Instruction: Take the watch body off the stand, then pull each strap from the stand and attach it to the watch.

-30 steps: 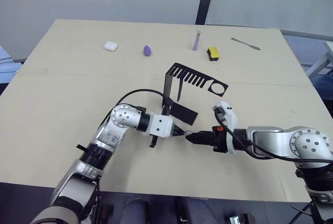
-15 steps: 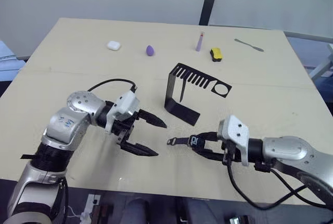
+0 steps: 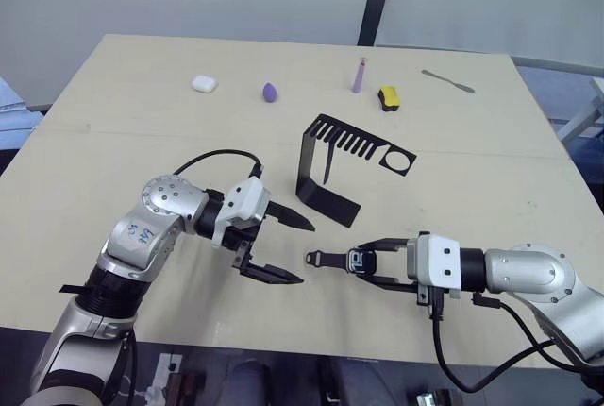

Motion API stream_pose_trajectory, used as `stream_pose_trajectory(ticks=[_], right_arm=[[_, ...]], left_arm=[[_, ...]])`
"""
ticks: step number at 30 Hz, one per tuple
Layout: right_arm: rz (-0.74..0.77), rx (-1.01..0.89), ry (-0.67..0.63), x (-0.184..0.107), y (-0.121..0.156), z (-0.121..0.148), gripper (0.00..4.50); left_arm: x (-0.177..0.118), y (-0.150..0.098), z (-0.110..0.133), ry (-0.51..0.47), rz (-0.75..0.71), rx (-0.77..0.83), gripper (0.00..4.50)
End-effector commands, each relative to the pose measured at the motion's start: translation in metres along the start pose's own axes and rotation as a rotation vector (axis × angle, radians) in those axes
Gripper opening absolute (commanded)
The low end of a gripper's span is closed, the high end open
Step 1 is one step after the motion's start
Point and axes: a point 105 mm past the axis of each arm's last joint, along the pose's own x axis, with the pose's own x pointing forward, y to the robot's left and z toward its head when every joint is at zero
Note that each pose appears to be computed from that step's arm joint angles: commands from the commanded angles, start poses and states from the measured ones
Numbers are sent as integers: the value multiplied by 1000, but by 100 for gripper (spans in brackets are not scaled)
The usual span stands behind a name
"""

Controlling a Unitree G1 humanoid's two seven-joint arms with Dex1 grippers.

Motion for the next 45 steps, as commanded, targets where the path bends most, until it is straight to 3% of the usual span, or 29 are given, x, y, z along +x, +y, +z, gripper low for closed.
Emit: stream_pose_trajectory(ticks=[1, 10, 15, 21, 29, 32, 43, 45], right_arm=[[-10, -11, -13, -1, -6, 7, 151], [-15, 51, -1, 3, -8, 4, 151], [-46, 387, 20, 4, -8, -5, 151], [-45, 834, 64, 8, 0, -9, 151], [-39, 1041, 42, 17, -1, -3, 151], [-38, 1116, 3, 20, -3, -1, 151], [-85, 1218, -6, 20, -10, 2, 151], [-93, 1230, -3, 20, -11, 2, 151]], left_arm=[[0, 1, 7, 2, 13, 54, 445], [-1, 6, 5, 28, 42, 100, 445], [4, 11, 13, -8, 101, 205, 445], [9, 11, -5, 101, 130, 307, 445], [26, 25, -12, 131, 217, 324, 445], [33, 27, -15, 129, 214, 313, 368], [38, 30, -19, 135, 202, 297, 368], [39, 31, -20, 133, 202, 302, 313]])
